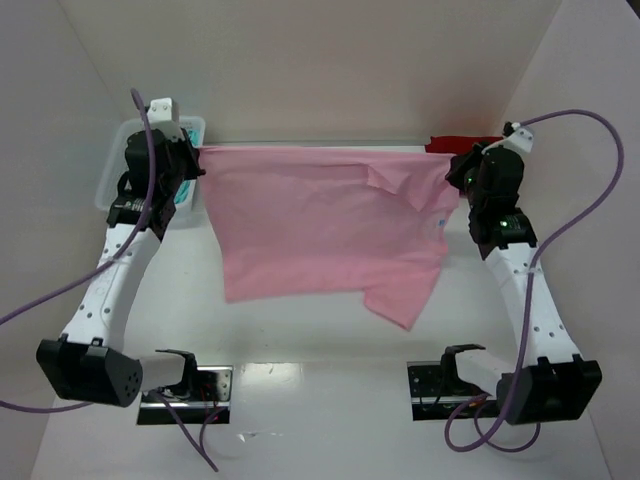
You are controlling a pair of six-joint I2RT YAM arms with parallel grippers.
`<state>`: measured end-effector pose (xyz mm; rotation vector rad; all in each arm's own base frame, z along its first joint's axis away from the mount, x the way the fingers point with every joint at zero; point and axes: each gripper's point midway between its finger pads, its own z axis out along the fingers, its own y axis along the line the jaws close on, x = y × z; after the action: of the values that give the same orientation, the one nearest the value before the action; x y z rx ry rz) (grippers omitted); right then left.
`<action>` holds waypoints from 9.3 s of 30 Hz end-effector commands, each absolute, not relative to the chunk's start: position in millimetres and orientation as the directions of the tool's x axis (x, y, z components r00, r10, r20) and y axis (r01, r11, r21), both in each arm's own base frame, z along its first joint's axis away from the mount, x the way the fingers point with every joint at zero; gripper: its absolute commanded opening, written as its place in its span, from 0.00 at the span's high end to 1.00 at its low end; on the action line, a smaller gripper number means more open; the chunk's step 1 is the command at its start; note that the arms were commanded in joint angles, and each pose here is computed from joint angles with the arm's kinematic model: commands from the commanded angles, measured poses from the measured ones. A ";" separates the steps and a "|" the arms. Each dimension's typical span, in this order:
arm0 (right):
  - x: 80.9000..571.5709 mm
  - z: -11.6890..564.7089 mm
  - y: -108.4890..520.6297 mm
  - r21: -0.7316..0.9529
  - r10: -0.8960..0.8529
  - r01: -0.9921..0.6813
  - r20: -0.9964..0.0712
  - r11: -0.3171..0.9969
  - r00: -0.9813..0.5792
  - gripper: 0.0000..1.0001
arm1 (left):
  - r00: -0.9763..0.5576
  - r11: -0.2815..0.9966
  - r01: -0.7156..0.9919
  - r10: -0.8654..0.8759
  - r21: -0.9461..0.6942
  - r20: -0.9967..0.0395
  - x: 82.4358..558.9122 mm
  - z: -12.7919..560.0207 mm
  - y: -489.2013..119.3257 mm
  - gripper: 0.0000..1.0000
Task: Fold and stack the t-shirts
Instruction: Flatten out the tshirt, then grap the side of the flattened tshirt furthest away from the robot with both arms
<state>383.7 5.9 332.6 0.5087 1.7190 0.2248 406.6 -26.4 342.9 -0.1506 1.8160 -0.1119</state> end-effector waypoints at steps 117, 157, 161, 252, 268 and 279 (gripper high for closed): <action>639.1 167.8 34.2 0.370 0.410 0.182 -0.859 0.911 -0.305 0.99 | -0.355 0.974 -0.139 -0.216 -0.177 -0.910 648.1 192.5 -7.8 1.00; 698.1 120.2 25.5 0.351 0.393 0.178 -0.842 0.919 -0.370 0.96 | -0.411 0.975 -0.141 -0.215 -0.171 -0.886 711.5 131.8 5.1 1.00; 697.8 120.2 29.8 0.360 0.393 0.158 -0.838 0.920 -0.379 0.75 | -0.435 0.981 -0.125 -0.187 -0.146 -0.881 708.3 127.2 -0.4 1.00; 649.0 38.6 77.4 0.339 0.323 0.107 -0.682 0.935 -0.656 0.76 | -0.474 0.994 -0.033 -0.104 -0.100 -0.874 700.0 135.2 -18.8 1.00; 669.9 139.0 74.9 0.339 0.313 0.049 -0.793 0.940 -0.524 0.77 | -0.431 0.995 -0.016 -0.096 -0.098 -0.897 697.3 171.8 -20.0 1.00; 672.3 129.2 79.0 0.349 0.311 0.034 -0.784 0.937 -0.538 0.99 | -0.440 0.995 -0.009 -0.096 -0.102 -0.893 694.7 172.0 -21.6 1.00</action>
<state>664.7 77.8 87.3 0.2796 2.1949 0.3497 692.3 -19.2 109.4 -0.1147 2.1321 -0.0947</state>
